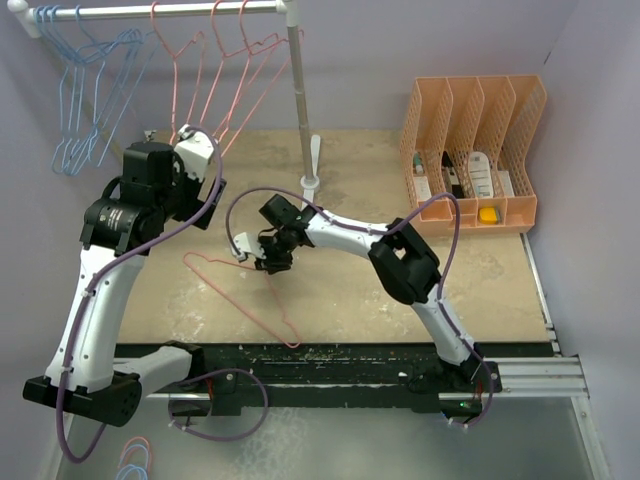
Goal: Organize the hangers
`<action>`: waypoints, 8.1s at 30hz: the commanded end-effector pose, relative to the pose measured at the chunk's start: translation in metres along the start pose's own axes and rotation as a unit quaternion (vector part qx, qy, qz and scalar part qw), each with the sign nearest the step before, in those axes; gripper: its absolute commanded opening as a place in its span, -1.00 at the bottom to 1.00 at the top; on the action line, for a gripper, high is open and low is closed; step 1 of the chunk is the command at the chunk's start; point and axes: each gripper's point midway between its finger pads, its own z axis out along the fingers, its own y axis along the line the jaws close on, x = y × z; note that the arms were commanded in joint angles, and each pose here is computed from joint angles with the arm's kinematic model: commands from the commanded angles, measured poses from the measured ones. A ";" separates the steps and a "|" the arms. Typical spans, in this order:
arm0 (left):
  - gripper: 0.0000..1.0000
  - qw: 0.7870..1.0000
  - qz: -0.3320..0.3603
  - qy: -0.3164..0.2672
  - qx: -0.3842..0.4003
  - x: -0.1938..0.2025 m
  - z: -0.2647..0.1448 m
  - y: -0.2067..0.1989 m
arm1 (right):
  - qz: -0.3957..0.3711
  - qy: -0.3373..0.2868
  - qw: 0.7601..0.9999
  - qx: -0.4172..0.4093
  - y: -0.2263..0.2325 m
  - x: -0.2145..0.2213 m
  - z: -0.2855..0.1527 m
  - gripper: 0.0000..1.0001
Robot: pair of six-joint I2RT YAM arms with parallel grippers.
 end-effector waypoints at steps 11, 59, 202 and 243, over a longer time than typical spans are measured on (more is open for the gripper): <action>0.98 0.999 0.025 -0.018 0.034 -0.007 -0.004 -0.008 | 0.140 0.064 0.987 -0.050 0.040 0.035 0.017 -1.00; 0.99 0.963 0.167 0.133 0.162 0.066 0.016 -0.042 | 0.296 0.289 0.909 0.054 0.109 0.104 -0.006 -1.00; 0.63 0.823 0.398 0.171 0.368 0.247 0.119 -0.201 | 0.530 0.047 0.836 0.132 0.043 -0.028 -0.099 -0.90; 0.72 0.826 0.402 0.170 0.356 0.247 0.104 -0.190 | 0.509 0.285 0.797 0.156 0.114 0.090 -0.013 -1.00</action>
